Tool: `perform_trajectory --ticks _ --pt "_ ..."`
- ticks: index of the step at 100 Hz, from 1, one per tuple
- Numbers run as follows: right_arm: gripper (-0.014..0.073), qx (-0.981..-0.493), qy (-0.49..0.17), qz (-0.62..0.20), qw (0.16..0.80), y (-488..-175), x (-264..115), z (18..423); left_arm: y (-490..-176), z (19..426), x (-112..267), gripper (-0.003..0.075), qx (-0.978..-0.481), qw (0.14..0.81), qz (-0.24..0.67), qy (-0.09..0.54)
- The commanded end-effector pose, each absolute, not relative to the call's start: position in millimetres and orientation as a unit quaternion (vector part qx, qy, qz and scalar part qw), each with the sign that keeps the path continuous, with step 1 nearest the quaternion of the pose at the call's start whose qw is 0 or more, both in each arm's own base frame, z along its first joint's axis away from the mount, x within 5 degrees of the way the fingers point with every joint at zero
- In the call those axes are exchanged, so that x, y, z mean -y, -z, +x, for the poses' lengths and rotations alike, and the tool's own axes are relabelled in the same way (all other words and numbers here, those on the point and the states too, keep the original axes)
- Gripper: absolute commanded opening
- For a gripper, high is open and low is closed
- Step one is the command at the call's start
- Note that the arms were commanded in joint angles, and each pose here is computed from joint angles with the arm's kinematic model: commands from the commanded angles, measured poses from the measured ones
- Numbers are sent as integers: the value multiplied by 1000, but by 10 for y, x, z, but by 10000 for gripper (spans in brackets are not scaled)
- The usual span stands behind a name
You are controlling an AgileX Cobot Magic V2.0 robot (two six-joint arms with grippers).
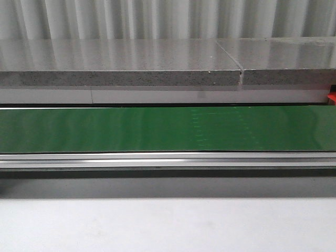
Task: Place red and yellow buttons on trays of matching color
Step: 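Move the left gripper down toward the red push-buttons on the table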
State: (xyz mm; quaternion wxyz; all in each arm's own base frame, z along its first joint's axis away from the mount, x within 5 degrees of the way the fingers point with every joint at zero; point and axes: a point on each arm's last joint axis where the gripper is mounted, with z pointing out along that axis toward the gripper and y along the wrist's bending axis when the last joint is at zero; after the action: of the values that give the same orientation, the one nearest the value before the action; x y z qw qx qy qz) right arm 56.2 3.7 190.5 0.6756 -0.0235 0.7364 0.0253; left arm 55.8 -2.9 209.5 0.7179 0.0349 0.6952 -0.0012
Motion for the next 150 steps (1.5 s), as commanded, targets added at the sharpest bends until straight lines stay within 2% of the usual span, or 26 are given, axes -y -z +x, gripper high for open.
perform_trajectory --ticks 1,27,37,47,62,73,93,106,125,150 --pt "-92 -700 -22 -30 714 -2033 -39 552 -2019 545 31 -21 -669 743 33 6" --pt "-92 -700 -22 -30 714 -2033 -39 552 -2025 544 31 -21 -666 745 32 6" --pt "-92 -700 -22 -30 714 -2033 -39 552 -2080 536 30 -21 -648 761 32 6" --pt "-92 -700 -22 -30 714 -2033 -39 552 -2216 512 29 -21 -634 773 31 6" --pt "-92 -700 -22 -30 714 -2033 -39 552 -2583 462 26 -21 -626 779 30 6" --pt "-92 -700 -22 -30 714 -2033 -39 552 -2901 485 27 -21 -658 753 32 6" --pt "-92 -700 -22 -30 714 -2033 -39 552 -3359 628 35 -21 -775 631 38 5" --pt "-92 -700 -22 -30 714 -2033 -39 552 -3573 748 56 -21 -809 587 36 16" --pt "-92 -700 -22 -30 714 -2033 -39 552 -3596 887 104 -21 -826 561 27 49" --pt "-92 -700 -22 -30 714 -2033 -39 552 -3500 980 113 -17 -845 532 24 52"
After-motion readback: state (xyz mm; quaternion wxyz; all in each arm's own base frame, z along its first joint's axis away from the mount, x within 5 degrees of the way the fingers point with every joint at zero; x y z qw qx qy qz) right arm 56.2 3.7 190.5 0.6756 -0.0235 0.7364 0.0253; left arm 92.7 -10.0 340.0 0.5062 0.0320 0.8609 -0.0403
